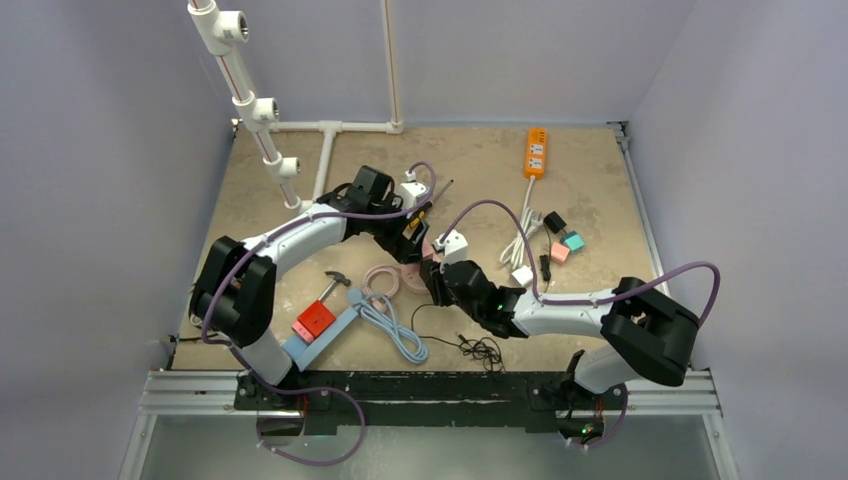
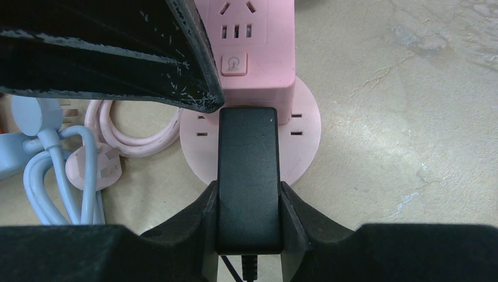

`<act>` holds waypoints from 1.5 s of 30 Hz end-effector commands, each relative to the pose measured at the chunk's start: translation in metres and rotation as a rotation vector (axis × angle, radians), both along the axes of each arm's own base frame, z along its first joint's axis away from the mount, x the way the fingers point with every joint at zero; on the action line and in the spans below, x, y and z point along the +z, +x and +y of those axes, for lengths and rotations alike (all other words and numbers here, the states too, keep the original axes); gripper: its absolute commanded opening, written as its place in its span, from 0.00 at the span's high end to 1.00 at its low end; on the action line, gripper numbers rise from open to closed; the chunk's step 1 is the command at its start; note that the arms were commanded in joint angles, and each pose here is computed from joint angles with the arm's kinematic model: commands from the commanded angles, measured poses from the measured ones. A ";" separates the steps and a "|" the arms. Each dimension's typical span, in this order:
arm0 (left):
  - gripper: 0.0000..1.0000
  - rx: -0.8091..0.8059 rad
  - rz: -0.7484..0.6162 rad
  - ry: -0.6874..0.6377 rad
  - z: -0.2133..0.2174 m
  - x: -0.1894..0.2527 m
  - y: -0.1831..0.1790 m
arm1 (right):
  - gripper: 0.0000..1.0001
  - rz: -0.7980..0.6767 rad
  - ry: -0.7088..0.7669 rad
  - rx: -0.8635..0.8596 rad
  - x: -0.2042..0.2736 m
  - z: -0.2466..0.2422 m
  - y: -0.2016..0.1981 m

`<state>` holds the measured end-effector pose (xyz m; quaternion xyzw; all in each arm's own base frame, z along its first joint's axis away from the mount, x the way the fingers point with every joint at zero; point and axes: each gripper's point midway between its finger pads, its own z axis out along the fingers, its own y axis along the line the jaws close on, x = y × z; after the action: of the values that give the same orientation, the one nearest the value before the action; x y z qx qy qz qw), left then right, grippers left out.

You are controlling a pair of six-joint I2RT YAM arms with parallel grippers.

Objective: Pull the plug off the socket
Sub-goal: Remove the plug from the socket.

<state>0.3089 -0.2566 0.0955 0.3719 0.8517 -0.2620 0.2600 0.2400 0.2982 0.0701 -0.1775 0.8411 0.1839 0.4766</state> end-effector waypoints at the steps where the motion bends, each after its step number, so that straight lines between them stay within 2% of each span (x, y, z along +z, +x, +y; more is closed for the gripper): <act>1: 0.09 -0.021 -0.008 -0.045 -0.010 0.005 0.000 | 1.00 -0.048 0.112 0.033 0.031 0.019 0.003; 4: 0.11 0.020 -0.012 -0.002 -0.005 -0.003 0.007 | 1.00 -0.047 0.113 0.034 0.031 0.019 0.003; 7: 0.19 0.037 -0.001 0.017 -0.004 -0.009 0.010 | 1.00 -0.046 0.110 0.036 0.030 0.019 0.003; 12: 0.37 0.036 -0.008 0.037 -0.005 -0.012 0.009 | 1.00 -0.047 0.108 0.029 0.030 0.018 0.004; 18: 0.66 0.034 -0.026 0.072 -0.005 -0.016 0.008 | 1.00 -0.042 0.118 0.010 0.031 0.015 0.006; 24: 0.84 0.044 -0.055 0.142 -0.001 -0.023 0.008 | 1.00 -0.004 0.195 -0.007 0.033 -0.004 0.020; 28: 0.89 0.062 -0.060 0.170 0.003 -0.028 0.010 | 1.00 -0.009 0.215 -0.019 0.036 -0.012 0.024; 37: 0.95 0.124 -0.049 0.228 0.012 -0.038 0.017 | 1.00 -0.068 0.154 -0.075 0.041 -0.015 0.026; 45: 0.98 0.148 -0.033 0.257 0.016 -0.045 0.019 | 1.00 -0.106 0.035 -0.142 0.034 -0.003 0.012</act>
<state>0.3179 -0.2793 0.0891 0.3646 0.8613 -0.2219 0.2756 0.2493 0.2776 0.0791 -0.1418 0.8365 0.1616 0.5040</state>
